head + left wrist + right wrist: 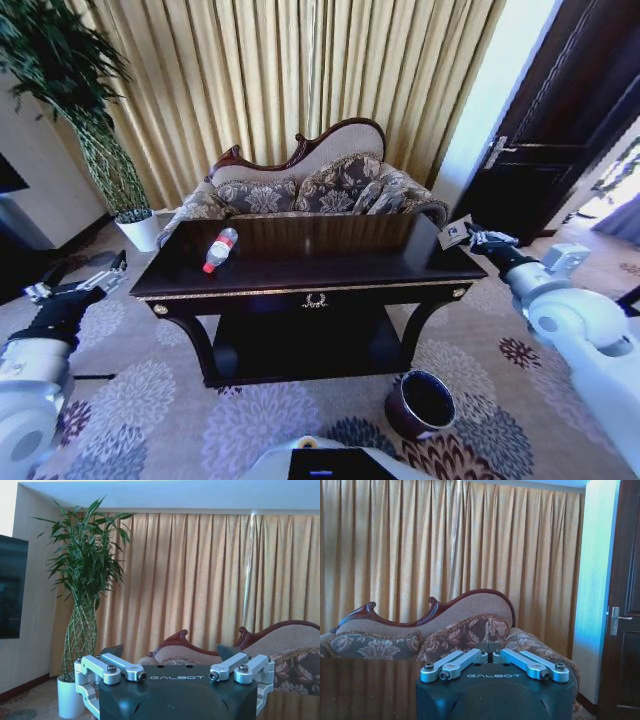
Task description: Move to the front of the table and place the trash on the table into the trash bin.
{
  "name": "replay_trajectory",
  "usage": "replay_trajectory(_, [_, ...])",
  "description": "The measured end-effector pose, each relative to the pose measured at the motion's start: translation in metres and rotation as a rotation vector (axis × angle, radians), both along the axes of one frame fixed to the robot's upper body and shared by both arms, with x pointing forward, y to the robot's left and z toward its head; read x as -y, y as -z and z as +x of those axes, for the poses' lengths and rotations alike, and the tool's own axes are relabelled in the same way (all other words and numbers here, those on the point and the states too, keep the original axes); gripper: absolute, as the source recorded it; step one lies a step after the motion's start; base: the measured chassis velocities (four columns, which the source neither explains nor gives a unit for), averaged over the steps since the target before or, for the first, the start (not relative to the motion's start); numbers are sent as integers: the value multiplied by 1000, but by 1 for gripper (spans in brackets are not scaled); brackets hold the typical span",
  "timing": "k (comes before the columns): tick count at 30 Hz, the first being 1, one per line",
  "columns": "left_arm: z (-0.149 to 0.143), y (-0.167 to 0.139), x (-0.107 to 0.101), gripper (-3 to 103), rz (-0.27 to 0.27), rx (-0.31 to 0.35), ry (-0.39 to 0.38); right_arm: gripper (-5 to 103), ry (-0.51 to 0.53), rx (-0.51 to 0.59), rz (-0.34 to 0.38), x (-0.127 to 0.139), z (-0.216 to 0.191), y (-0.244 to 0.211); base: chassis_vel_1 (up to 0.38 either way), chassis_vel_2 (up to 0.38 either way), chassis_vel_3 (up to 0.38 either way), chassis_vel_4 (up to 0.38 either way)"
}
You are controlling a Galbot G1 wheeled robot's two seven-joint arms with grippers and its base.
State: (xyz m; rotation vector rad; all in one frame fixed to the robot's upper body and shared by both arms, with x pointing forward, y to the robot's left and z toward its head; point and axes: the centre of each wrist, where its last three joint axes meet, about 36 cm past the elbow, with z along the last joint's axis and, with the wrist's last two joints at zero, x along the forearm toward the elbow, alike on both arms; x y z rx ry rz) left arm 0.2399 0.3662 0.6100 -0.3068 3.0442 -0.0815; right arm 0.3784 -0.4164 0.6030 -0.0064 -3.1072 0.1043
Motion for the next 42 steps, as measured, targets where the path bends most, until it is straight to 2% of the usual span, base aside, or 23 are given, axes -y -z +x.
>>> replay_trajectory(12, [1,0,1,100,-2,7,7,0,-4,-16,1,-3,-2,15,119,-124,-111,118])
replay_trajectory(19, [3,-3,1,100,2,19,16,0,24,-110,-20,11,-10,54,0,0,0,0])
replay_trajectory(21, [4,-3,1,100,0,22,18,0,65,-190,-86,31,-17,99,0,0,0,0])
replay_trajectory(22, [4,-3,1,100,0,22,18,0,65,-190,-86,31,-17,99,0,0,0,0])
replay_trajectory(25, [5,-3,2,100,-2,30,25,0,103,-308,-110,47,-31,160,0,0,0,0])
replay_trajectory(27, [5,-3,3,100,-3,31,27,0,109,-327,-111,49,-33,170,0,0,0,0])
replay_trajectory(29, [6,-3,4,100,-7,33,31,0,146,-386,-119,56,-36,213,0,0,0,0])
replay_trajectory(36, [6,-3,4,100,-6,36,28,0,208,-474,-122,71,-30,274,0,0,0,0])
replay_trajectory(42, [5,-4,2,100,-2,36,18,0,257,-556,-158,84,-33,330,0,0,0,0])
